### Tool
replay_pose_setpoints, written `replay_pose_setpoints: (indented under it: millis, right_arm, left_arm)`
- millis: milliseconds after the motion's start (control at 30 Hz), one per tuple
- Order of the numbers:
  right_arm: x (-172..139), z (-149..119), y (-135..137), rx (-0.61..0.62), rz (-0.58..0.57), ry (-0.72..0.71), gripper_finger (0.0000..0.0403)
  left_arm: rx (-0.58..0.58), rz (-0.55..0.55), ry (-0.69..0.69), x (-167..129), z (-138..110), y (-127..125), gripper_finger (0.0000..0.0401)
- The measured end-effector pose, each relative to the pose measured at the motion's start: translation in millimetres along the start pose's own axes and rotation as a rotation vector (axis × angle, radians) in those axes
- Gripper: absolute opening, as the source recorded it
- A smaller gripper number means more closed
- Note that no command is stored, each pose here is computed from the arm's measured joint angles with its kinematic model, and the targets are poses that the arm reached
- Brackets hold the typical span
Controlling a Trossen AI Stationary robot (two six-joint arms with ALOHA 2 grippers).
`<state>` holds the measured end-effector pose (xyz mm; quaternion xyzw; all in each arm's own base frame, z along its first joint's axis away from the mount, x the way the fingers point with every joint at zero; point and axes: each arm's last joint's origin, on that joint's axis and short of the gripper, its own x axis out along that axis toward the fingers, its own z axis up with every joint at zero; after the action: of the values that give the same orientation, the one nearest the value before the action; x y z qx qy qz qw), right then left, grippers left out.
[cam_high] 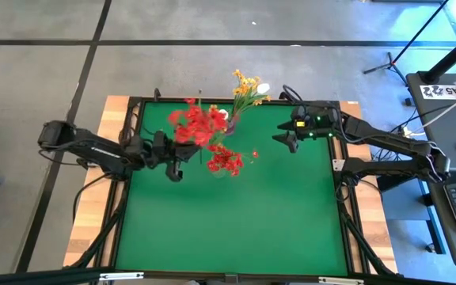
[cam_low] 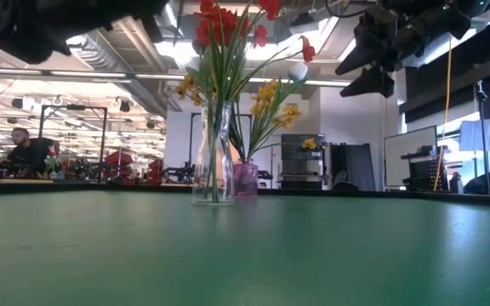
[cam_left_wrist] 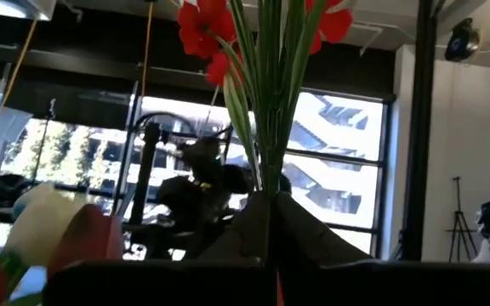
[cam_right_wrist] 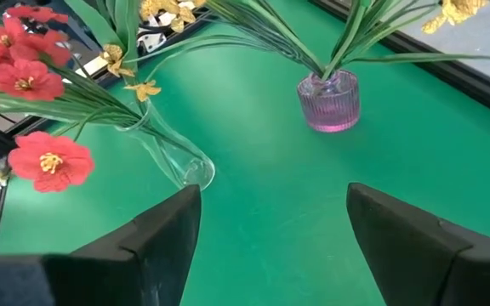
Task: Sort flowers into vase by color
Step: Put the red flowers into the transparent vase
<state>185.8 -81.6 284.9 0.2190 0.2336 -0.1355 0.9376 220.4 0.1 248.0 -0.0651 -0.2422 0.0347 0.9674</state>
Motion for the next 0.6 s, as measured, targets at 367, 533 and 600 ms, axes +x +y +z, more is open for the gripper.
replay_pose_setpoints:
  millis: [367,533,600]
  right_arm:
    - [1,0,2,-0.027,-0.011,-0.004,0.0293]
    - [1,0,2,-0.027,-0.011,-0.005,0.0293]
    - [1,0,2,-0.027,-0.011,-0.006,0.0293]
  left_arm:
    - [-0.053,0.027,0.005,5,-32,22,0.0001]
    - [-0.083,0.012,0.042,13,-44,23,0.0001]
    - [-0.083,0.007,0.048,18,-47,23,0.0001]
